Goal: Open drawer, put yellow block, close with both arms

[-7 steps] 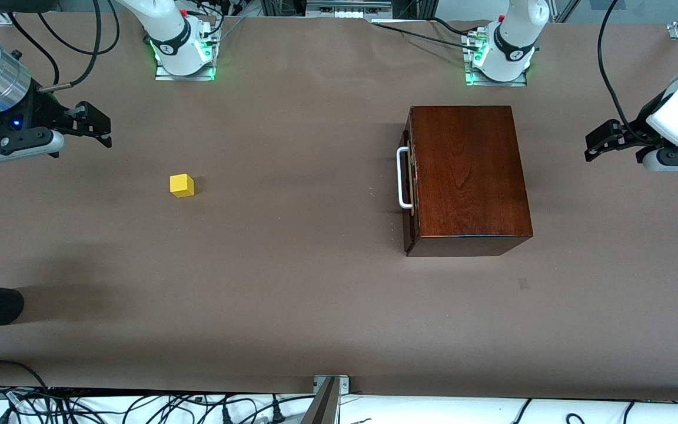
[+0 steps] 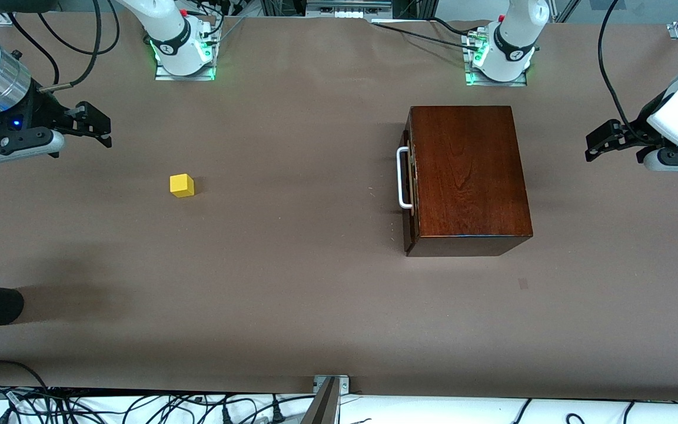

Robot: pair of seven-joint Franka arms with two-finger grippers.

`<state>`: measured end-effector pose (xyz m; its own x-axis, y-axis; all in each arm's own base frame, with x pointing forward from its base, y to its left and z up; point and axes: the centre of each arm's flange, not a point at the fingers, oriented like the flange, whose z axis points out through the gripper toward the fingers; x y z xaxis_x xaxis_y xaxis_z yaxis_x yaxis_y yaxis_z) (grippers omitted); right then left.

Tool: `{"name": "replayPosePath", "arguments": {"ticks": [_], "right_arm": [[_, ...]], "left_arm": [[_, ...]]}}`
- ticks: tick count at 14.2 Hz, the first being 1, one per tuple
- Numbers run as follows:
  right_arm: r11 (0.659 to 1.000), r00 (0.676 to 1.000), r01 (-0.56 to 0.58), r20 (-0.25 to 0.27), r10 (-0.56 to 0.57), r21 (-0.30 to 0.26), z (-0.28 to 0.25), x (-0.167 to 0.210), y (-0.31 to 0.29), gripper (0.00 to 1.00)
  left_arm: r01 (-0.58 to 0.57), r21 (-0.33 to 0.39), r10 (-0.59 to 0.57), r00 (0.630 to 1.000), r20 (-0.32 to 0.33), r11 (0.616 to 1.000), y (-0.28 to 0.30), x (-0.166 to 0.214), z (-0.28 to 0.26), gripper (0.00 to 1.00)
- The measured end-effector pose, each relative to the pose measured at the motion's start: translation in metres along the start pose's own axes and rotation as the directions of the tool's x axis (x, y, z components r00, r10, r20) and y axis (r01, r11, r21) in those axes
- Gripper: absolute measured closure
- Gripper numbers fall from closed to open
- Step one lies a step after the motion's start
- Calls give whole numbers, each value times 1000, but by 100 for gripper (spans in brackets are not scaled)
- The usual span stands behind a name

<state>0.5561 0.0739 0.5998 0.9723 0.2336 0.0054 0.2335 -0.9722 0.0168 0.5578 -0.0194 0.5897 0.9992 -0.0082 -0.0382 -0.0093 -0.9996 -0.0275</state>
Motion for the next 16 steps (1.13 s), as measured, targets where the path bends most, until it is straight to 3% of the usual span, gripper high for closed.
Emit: {"name": "replayPosePath", "arguments": {"ticks": [12, 14, 16], "right_arm": [[1000, 1000, 0, -1, 0, 0, 0, 0, 0, 0], [1000, 1000, 0, -2, 0, 0, 0, 0, 0, 0], [1000, 1000, 0, -2, 0, 0, 0, 0, 0, 0]], "left_arm": [[-17, -2, 17, 1000, 9, 1000, 8, -1, 1, 0], [-45, -44, 47, 998, 49, 998, 29, -7, 3, 0], [-84, -99, 97, 986, 136, 992, 57, -18, 11, 0]]}}
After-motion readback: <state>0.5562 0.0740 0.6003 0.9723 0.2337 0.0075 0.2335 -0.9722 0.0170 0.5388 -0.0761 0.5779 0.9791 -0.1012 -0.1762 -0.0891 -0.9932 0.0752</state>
